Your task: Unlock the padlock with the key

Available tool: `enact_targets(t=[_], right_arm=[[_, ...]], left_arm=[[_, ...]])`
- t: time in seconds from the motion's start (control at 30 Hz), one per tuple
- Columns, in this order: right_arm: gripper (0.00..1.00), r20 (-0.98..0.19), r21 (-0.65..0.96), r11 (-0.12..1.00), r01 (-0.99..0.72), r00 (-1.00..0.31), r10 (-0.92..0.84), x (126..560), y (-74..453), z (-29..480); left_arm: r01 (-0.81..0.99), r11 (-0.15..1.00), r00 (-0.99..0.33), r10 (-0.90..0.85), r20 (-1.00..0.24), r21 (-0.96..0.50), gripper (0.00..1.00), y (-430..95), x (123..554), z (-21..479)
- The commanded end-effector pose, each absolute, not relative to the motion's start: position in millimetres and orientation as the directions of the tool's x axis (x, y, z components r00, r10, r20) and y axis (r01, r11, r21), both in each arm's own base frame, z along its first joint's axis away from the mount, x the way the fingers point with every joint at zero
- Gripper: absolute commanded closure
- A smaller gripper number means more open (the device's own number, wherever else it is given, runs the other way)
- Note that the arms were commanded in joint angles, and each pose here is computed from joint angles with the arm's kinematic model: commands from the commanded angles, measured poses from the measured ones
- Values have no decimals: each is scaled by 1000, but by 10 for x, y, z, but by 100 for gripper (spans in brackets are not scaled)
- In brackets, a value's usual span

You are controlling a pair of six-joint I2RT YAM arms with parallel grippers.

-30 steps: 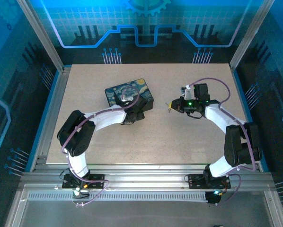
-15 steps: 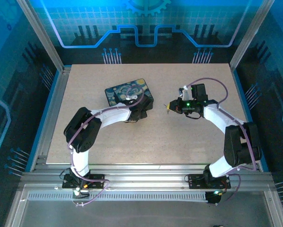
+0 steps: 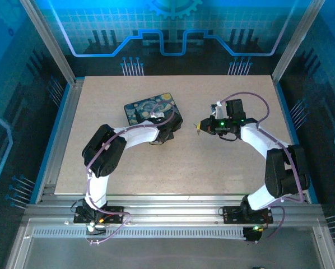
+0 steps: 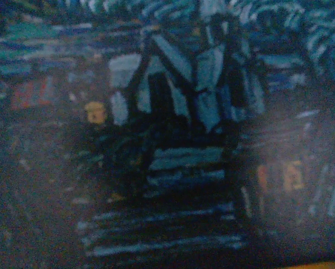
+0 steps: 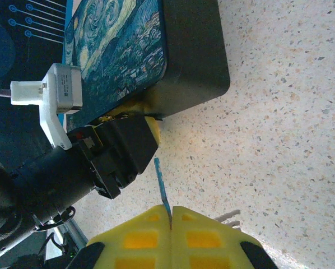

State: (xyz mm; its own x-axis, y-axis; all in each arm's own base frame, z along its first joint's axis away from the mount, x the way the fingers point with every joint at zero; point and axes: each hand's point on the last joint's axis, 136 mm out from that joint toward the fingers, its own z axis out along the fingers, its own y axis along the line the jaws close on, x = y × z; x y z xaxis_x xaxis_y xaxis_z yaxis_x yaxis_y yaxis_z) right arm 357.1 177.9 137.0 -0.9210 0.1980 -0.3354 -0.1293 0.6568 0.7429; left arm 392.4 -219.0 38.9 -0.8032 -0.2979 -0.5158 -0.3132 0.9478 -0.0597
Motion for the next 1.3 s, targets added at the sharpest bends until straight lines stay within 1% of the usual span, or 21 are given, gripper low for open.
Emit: enact_targets(t=[0.0, 0.13, 0.27, 0.33, 0.4, 0.47, 0.67, 0.87, 0.93, 1.07, 1.27], right_arm=[[100, -365, 744, 646, -174, -915, 173, 3537, 1844, 1506], [100, -361, 744, 646, -172, -916, 173, 3520, 1837, 1494], [100, -363, 743, 647, -174, -916, 170, 3498, 1833, 1491], [100, -361, 744, 646, -174, -917, 170, 3492, 1835, 1488], [100, -361, 745, 644, -175, -917, 168, 3486, 1840, 1493], [100, -361, 746, 641, -180, -918, 163, 3474, 1846, 1506], [100, -357, 712, 667, -220, -931, 73, 3332, 1930, 1433], [100, -347, 697, 677, -236, -937, 30, 3204, 2039, 1341], [100, -348, 690, 682, -242, -937, 20, 3164, 2058, 1328], [100, -350, 697, 670, -255, -937, 7, 3098, 2096, 1354], [100, -389, 695, 630, -347, -918, -76, 2858, 2334, 1457]], left_arm=[[-320, 947, -796, -273, -541, -8, 55, -2120, 3987, 368], [-303, 953, -799, -253, -546, 1, 64, -2126, 4004, 372], [-301, 953, -799, -240, -551, 22, 66, -2079, 3985, 369], [-296, 955, -801, -234, -551, 26, 70, -2066, 3970, 370], [-283, 959, -806, -230, -545, 14, 72, -2096, 3954, 401], [-263, 965, -816, -228, -530, -11, 73, -2145, 3933, 490], [-126, 989, -906, -147, -398, -79, 74, -2355, 3771, 811], [-88, 972, -957, -143, -251, -219, 77, -2480, 3587, 950], [-57, 970, -967, -112, -229, -236, 78, -2510, 3547, 1065], [-15, 973, -969, -71, -237, -229, 78, -2487, 3510, 1327], [-40, 921, -980, -111, -165, -387, 78, -2614, 3446, 1551]])
